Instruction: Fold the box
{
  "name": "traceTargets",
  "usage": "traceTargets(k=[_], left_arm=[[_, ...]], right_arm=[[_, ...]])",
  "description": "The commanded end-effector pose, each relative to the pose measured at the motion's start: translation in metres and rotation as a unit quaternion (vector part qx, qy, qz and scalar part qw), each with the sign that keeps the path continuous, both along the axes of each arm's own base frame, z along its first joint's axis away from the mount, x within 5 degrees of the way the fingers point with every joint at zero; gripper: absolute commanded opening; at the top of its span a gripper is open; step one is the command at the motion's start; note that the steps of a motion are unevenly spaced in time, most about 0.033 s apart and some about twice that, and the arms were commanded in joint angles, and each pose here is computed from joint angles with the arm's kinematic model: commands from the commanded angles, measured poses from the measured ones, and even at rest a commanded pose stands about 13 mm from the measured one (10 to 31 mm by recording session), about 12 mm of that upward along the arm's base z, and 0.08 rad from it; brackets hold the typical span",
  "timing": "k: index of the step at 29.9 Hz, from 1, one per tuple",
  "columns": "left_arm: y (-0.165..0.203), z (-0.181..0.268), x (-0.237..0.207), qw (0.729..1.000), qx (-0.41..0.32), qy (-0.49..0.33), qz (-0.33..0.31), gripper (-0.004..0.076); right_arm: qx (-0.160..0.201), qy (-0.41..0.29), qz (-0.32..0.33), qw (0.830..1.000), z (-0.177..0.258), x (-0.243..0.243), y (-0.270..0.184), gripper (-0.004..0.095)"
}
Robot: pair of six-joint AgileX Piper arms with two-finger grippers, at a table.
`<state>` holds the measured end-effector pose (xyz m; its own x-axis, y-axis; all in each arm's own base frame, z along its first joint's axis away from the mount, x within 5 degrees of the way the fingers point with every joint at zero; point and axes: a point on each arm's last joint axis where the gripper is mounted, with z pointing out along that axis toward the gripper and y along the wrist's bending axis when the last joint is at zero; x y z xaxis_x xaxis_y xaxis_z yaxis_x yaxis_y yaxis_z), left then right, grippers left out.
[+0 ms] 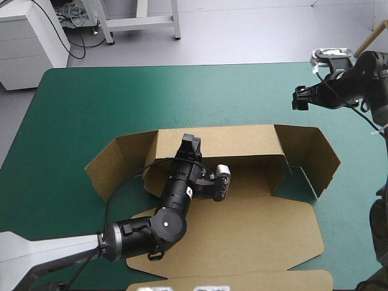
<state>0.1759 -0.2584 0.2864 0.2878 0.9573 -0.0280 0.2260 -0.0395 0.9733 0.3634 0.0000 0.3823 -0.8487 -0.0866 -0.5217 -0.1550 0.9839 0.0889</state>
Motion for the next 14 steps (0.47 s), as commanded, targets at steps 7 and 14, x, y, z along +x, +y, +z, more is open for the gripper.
traceTargets(k=[7, 14], left_arm=[[0.004, 0.025, -0.003, 0.999, -0.021, -0.05, 0.0, -0.001], [0.004, 0.025, -0.003, 0.999, -0.021, -0.05, 0.001, -0.001]], right_arm=[[-0.019, 0.007, 0.014, 1.0, -0.003, -0.012, -0.004, 0.09], [-0.025, 0.019, 0.009, 0.999, -0.005, -0.036, -0.004, 0.09]])
